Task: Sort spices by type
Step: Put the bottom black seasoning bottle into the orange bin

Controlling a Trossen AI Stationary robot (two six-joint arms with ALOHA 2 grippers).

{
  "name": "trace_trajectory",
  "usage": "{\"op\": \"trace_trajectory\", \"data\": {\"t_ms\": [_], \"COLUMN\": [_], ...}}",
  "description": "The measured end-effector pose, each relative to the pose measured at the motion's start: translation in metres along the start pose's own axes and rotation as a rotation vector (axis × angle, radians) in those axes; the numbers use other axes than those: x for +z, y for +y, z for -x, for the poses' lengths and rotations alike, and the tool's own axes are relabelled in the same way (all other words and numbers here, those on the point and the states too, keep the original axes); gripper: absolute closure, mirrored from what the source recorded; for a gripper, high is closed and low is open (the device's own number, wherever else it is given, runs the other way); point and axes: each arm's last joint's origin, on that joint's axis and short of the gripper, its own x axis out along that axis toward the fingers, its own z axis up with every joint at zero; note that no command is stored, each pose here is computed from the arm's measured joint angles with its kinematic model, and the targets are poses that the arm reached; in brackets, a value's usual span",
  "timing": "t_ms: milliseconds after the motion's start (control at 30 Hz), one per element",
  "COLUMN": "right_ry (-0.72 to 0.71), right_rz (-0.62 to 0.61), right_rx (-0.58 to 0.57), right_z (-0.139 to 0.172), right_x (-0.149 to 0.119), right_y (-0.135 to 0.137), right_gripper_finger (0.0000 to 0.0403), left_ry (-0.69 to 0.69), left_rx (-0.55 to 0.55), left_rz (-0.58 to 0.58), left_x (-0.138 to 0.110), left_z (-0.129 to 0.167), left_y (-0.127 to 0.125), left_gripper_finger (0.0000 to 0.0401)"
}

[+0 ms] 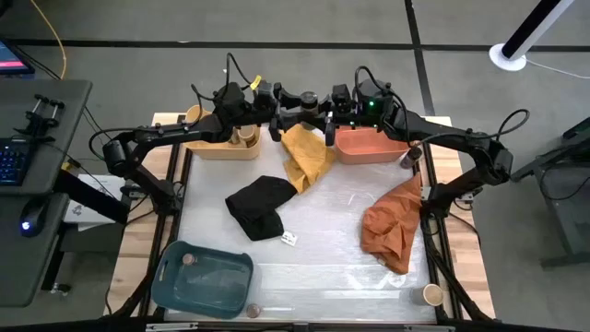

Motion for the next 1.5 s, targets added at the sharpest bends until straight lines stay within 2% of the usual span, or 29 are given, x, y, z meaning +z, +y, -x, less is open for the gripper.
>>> {"op": "trace_trajectory", "data": {"t_ms": [267, 333, 433, 567, 767, 967, 1100, 1267, 1500], "right_ry": [0.010, -0.001, -0.044, -0.088, -0.085, -0.068, -0.057, -0.037, -0.044], "right_rz": [0.038, 0.057, 0.076, 0.081, 0.046, 0.046, 0.041, 0.042, 0.042], "right_rx": [-0.001, -0.018, -0.043, -0.045, 0.026, 0.046, 0.069, 0.087, 0.111], "right_z": [0.008, 0.019, 0.033, 0.042, 0.035, 0.029, 0.027, 0.025, 0.023], "right_x": [0.004, 0.011, 0.023, 0.031, 0.028, 0.024, 0.022, 0.019, 0.019], "right_y": [0.002, 0.002, 0.000, 0.001, 0.003, 0.005, 0.009, 0.014, 0.022], "right_gripper_finger": [0.0274, 0.0274, 0.0274, 0.0274, 0.0274, 0.0274, 0.0274, 0.0274, 0.0274], "left_ry": [0.058, 0.094, 0.163, 0.241, 0.169, 0.116, 0.109, 0.056, 0.058], "left_rx": [-0.069, -0.042, 0.036, 0.082, -0.002, -0.095, -0.095, -0.085, -0.094], "left_rz": [0.020, 0.037, -0.009, -0.043, -0.049, -0.023, -0.022, -0.046, -0.021], "left_x": [0.005, 0.011, 0.020, 0.018, 0.008, -0.007, -0.012, -0.007, -0.008], "left_z": [0.007, 0.017, 0.034, 0.042, 0.022, 0.001, -0.004, -0.005, -0.006], "left_y": [0.002, 0.007, 0.012, 0.015, 0.005, -0.009, -0.011, -0.014, -0.017], "left_gripper_finger": [0.0149, 0.0149, 0.0149, 0.0149, 0.0149, 0.0149, 0.0149, 0.0149, 0.0149]}}
